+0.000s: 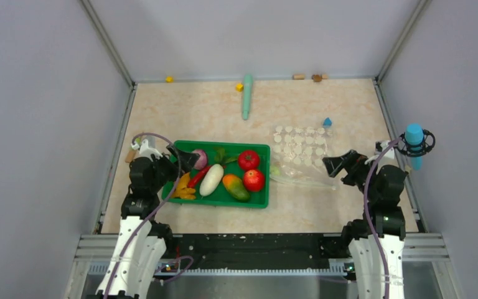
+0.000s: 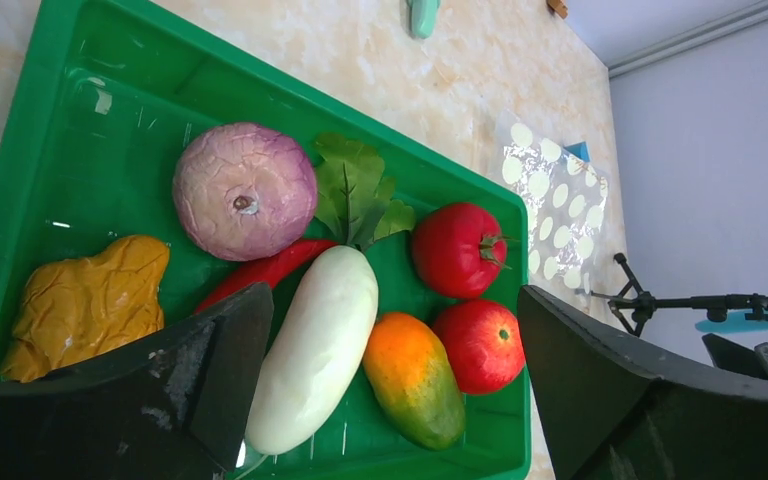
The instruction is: Place the food in the zip-top bag and seal the zipper
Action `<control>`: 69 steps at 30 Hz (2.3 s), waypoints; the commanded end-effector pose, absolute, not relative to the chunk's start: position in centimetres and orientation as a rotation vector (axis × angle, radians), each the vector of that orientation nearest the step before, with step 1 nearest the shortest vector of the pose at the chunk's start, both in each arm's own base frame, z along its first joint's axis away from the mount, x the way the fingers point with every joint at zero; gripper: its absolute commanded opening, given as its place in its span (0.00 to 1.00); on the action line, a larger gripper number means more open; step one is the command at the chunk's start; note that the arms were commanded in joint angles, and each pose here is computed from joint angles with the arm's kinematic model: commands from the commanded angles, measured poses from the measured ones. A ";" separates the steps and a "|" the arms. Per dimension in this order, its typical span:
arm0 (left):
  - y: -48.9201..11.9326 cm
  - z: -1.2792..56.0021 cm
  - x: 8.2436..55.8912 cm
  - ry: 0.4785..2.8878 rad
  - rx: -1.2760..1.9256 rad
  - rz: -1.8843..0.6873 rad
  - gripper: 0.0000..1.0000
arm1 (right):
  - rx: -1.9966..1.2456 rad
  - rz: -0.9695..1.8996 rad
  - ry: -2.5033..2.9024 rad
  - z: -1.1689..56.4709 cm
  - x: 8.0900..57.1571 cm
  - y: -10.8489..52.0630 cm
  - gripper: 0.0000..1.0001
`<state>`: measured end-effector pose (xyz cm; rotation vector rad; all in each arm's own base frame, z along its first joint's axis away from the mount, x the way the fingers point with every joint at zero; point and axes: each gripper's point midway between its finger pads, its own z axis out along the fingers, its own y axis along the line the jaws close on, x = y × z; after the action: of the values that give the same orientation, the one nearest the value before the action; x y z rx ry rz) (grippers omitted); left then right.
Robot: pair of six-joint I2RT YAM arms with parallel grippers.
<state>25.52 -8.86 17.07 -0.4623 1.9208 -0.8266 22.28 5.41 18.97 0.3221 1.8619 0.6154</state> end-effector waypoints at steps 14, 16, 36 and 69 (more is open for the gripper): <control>-10.2 18.4 27.2 1.860 -0.375 -0.918 0.97 | -0.021 0.896 1.824 20.4 21.0 11.9 0.99; -10.4 18.3 27.3 1.871 -0.366 -0.929 0.97 | -0.027 0.843 1.891 18.9 21.3 12.8 0.99; -10.1 15.7 27.7 1.927 -0.361 -0.886 0.97 | 0.021 0.025 2.338 6.0 25.3 15.5 0.99; -9.7 14.8 27.8 1.947 -0.389 -0.854 0.97 | 0.249 -0.129 2.520 -3.3 24.8 14.5 0.33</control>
<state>27.42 -9.61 13.80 -0.4315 1.9868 -0.8567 30.16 15.07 1.83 0.2893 2.2778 -0.0865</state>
